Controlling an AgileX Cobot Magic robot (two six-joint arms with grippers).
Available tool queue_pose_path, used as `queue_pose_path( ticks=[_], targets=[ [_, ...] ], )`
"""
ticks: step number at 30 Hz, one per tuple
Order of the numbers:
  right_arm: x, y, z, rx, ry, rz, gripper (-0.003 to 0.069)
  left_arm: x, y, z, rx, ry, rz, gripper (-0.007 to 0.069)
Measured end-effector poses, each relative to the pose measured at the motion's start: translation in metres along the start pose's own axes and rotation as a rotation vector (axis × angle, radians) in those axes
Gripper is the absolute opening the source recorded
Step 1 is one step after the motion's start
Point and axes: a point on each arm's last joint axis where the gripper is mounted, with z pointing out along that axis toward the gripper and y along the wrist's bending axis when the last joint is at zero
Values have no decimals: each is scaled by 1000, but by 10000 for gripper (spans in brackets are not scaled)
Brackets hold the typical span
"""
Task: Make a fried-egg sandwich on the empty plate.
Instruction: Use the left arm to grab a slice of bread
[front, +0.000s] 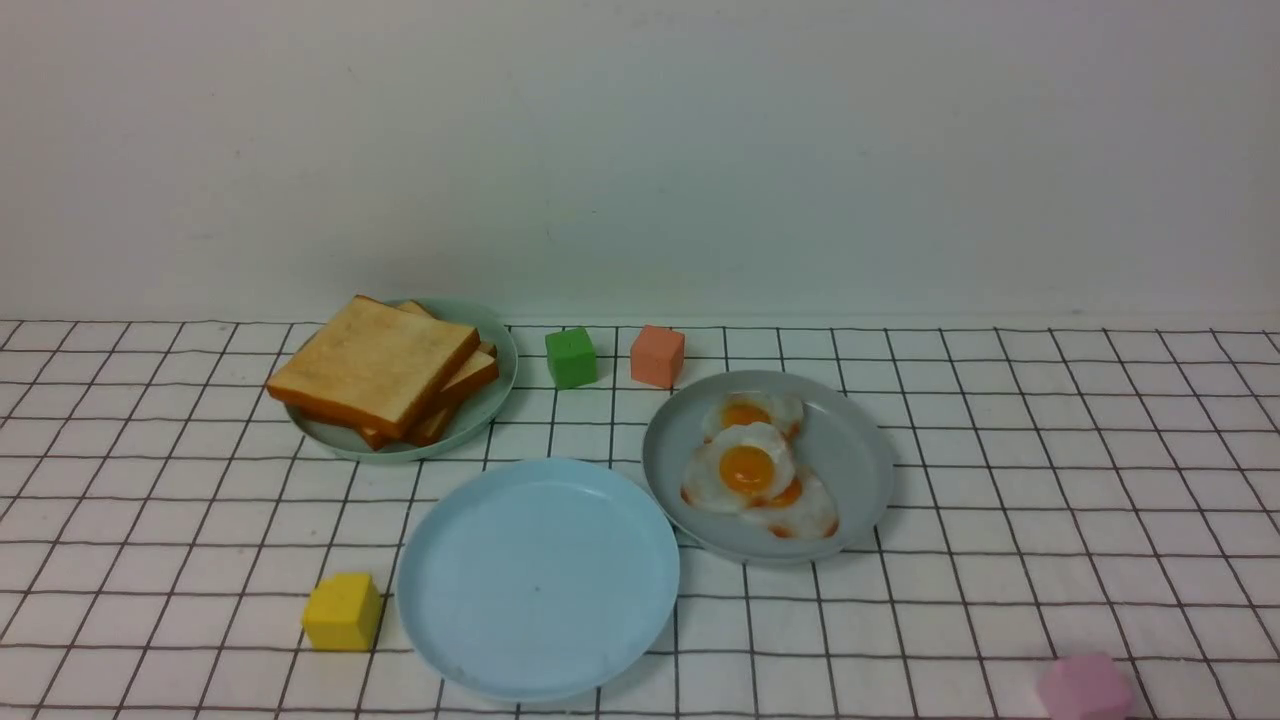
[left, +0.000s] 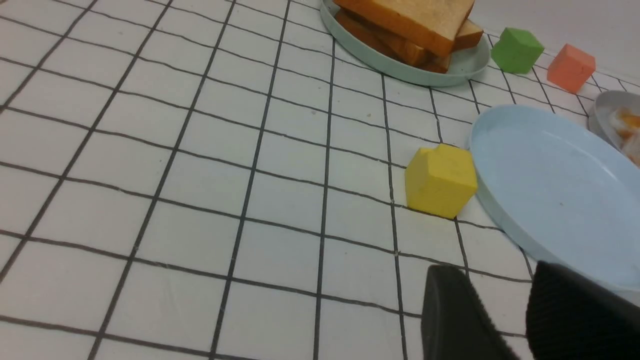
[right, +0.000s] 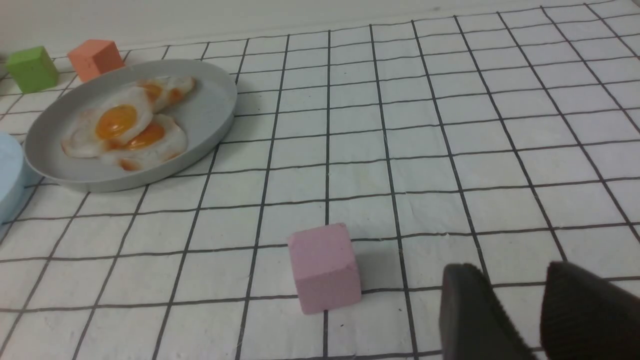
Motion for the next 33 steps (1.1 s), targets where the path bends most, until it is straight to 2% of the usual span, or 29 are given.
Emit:
queue_pose_path(
  ticks=[3,10,14,16,19,24,25,27,28,30,33],
  targets=[
    [0,0,0,0,0,0,241,-5,-2,0,28,-58,-86,238],
    [0,0,0,0,0,0,241,-18,-9,-2,162,-166,-616,238],
    [0,0,0,0,0,0,241,-23,-9,-3,192,-213,-730,235],
    [0,0,0,0,0,0,241,-24,-10,-4,197,-207,-736,225],
    [0,0,0,0,0,0,241,-34,-19,-11,229,-179,-640,177],
    [0,0,0,0,0,0,241,-81,-46,-20,253,-64,-334,62],
    [0,0,0,0,0,0,241,-85,-49,-19,254,-45,-332,62],
    [0,0,0,0,0,-1,241,-105,-63,-13,281,86,-163,48],
    [0,0,0,1,0,-2,241,-108,-65,-12,282,97,-151,48],
    [0,0,0,3,0,-7,241,-124,-75,-8,300,200,-25,48],
    [-1,-2,0,20,-9,-47,241,-143,-87,9,260,374,91,48]
  ],
)
